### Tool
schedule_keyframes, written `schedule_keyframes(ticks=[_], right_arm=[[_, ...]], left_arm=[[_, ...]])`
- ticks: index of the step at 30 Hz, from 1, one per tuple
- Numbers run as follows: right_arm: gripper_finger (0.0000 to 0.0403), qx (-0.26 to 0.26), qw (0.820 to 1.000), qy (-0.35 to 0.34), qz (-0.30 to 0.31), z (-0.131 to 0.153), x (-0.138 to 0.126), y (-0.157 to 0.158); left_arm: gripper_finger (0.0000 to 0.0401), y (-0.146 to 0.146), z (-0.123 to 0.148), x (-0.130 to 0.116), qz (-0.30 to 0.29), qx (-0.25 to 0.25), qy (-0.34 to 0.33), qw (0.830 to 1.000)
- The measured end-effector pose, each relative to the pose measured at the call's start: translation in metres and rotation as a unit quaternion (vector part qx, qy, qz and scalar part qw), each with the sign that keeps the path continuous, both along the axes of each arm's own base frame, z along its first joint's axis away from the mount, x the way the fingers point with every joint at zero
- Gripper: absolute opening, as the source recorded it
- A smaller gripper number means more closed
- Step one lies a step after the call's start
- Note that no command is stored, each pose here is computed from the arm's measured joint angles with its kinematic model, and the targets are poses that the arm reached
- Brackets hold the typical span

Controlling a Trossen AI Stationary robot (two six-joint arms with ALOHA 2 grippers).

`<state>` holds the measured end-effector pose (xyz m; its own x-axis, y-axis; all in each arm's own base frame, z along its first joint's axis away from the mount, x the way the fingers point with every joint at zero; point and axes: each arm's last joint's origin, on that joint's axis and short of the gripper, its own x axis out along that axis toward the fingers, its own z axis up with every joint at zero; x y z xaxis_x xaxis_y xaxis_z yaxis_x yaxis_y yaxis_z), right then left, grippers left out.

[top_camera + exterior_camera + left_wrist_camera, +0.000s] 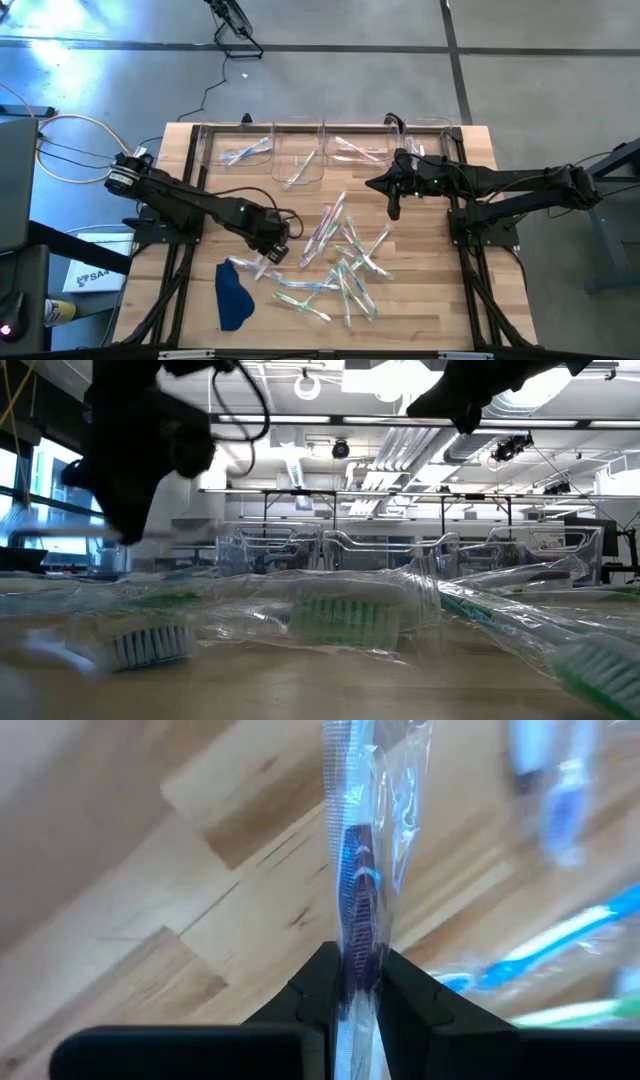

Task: Pick & Place Toothbrushes
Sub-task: Put the purple toothbrush into the right transparent bin

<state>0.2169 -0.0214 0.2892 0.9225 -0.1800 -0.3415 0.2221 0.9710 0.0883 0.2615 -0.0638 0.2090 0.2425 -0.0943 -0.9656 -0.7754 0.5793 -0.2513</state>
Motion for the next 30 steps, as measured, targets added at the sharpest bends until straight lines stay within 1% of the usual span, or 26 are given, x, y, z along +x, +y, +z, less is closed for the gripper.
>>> schedule_keyframes(ticks=[2, 5, 7, 9, 10, 12, 14, 16, 18, 20, 21, 22, 23, 25, 27, 30], right_arm=[[0.0003, 0.002, 1.0, 0.0, 0.002, 0.0, 0.0, 0.0], [0.0003, 0.002, 1.0, -0.001, 0.001, 0.0, 0.0, 0.0], [0.0003, 0.003, 1.0, -0.003, 0.001, 0.0, 0.0, 0.0], [0.0003, 0.005, 1.0, -0.01, 0.0, 0.002, 0.001, 0.0], [0.0003, 0.01, 1.0, -0.015, -0.002, 0.002, 0.001, 0.0], [0.0003, 0.023, 0.999, -0.027, -0.002, 0.004, 0.001, 0.0], [0.0003, 0.033, 0.999, -0.041, 0.006, 0.006, 0.002, 0.001], [0.0003, 0.042, 0.997, -0.057, 0.017, 0.009, 0.003, 0.001], [0.0003, 0.047, 0.996, -0.07, 0.028, 0.012, 0.004, 0.002], [0.0003, 0.049, 0.995, -0.083, 0.041, 0.014, 0.004, 0.003], [0.0003, 0.05, 0.993, -0.09, 0.049, 0.016, 0.005, 0.003], [0.0003, 0.051, 0.992, -0.098, 0.056, 0.017, 0.005, 0.004], [0.0003, 0.051, 0.991, -0.107, 0.065, 0.019, 0.005, 0.004], [0.0003, 0.053, 0.987, -0.128, 0.085, 0.023, 0.006, 0.005], [0.0003, 0.052, 0.982, -0.149, 0.105, 0.028, 0.006, 0.006], [0.0003, 0.052, 0.978, -0.162, 0.119, 0.031, 0.005, 0.007]], left_arm=[[0.0043, 0.0, 0.016, 0.005, -0.008, 0.022, -0.013, 1.0], [0.0043, 0.0, 0.046, 0.016, -0.027, 0.068, -0.064, 0.995], [0.0043, 0.0, 0.069, 0.025, -0.047, 0.111, -0.111, 0.986], [0.0043, 0.001, 0.095, 0.033, -0.07, 0.165, -0.162, 0.97], [0.0043, 0.002, 0.107, 0.036, -0.083, 0.193, -0.187, 0.96], [0.0043, 0.003, 0.132, 0.042, -0.105, 0.253, -0.235, 0.933], [0.0043, 0.004, 0.155, 0.048, -0.128, 0.316, -0.277, 0.898], [0.0043, 0.004, 0.175, 0.052, -0.153, 0.371, -0.314, 0.86], [0.0043, 0.004, 0.191, 0.056, -0.175, 0.422, -0.339, 0.822], [0.0043, 0.008, 0.203, 0.059, -0.198, 0.46, -0.352, 0.791], [0.0042, 0.011, 0.207, 0.06, -0.21, 0.47, -0.357, 0.78], [0.0042, 0.015, 0.21, 0.061, -0.22, 0.473, -0.363, 0.772], [0.0042, 0.021, 0.212, 0.062, -0.225, 0.472, -0.368, 0.769], [0.0042, 0.036, 0.217, 0.064, -0.234, 0.46, -0.38, 0.768], [0.0042, 0.053, 0.22, 0.066, -0.242, 0.452, -0.394, 0.763], [0.0042, 0.074, 0.219, 0.071, -0.246, 0.45, -0.401, 0.759]])
